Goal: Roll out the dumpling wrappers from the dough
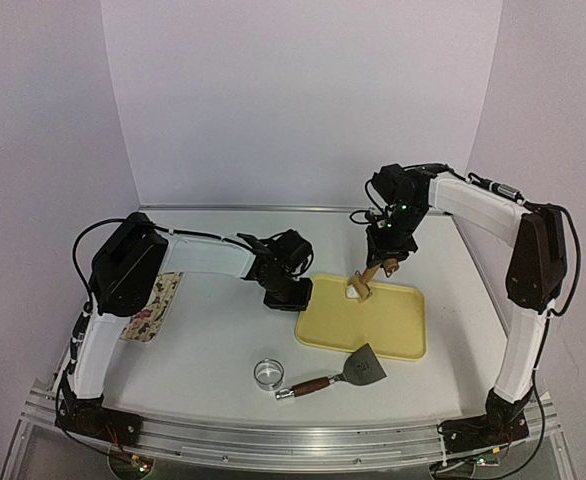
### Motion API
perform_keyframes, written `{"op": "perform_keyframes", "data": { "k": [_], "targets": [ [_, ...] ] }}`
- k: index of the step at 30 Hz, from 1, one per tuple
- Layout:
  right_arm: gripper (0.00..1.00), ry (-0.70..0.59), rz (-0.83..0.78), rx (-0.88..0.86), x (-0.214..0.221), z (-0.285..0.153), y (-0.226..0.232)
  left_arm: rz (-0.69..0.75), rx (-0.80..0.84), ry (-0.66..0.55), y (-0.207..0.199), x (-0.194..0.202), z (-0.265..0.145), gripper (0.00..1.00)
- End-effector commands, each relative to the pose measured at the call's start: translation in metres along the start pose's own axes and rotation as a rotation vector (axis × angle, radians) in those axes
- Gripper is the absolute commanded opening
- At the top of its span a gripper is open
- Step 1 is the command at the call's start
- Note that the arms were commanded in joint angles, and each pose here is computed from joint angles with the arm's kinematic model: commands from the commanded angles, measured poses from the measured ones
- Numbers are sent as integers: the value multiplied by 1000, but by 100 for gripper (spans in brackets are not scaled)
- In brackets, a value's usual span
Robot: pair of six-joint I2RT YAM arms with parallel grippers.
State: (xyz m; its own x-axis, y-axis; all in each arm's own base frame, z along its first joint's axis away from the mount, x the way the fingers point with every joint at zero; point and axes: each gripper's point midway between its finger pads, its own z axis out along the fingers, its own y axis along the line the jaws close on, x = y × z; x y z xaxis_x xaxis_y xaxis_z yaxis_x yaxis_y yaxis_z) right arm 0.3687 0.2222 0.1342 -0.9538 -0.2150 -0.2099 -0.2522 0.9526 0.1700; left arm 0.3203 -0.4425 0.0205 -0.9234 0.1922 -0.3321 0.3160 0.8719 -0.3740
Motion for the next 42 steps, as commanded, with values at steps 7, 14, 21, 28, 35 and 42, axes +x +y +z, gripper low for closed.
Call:
{"op": "perform_keyframes", "data": {
  "k": [7, 14, 21, 28, 35, 42],
  "targets": [
    [0, -21, -28, -4, -12, 7, 3, 2, -6, 50, -2, 17, -4, 0],
    [0, -3, -30, 0, -9, 17, 4, 3, -4, 52, -2, 17, -4, 0],
    [0, 35, -34, 27, -2, 34, 0, 6, -1, 49, -3, 16, -4, 0],
    [0, 61, -37, 25, -1, 51, 2, 12, 12, 49, -5, 16, -3, 0],
    [0, 73, -44, 27, 1, 60, 7, 17, 14, 47, -6, 15, -3, 0],
    [0, 11, 33, 159, 0, 40, -16, 18, 10, 40, -2, 18, -5, 0]
  ]
}}
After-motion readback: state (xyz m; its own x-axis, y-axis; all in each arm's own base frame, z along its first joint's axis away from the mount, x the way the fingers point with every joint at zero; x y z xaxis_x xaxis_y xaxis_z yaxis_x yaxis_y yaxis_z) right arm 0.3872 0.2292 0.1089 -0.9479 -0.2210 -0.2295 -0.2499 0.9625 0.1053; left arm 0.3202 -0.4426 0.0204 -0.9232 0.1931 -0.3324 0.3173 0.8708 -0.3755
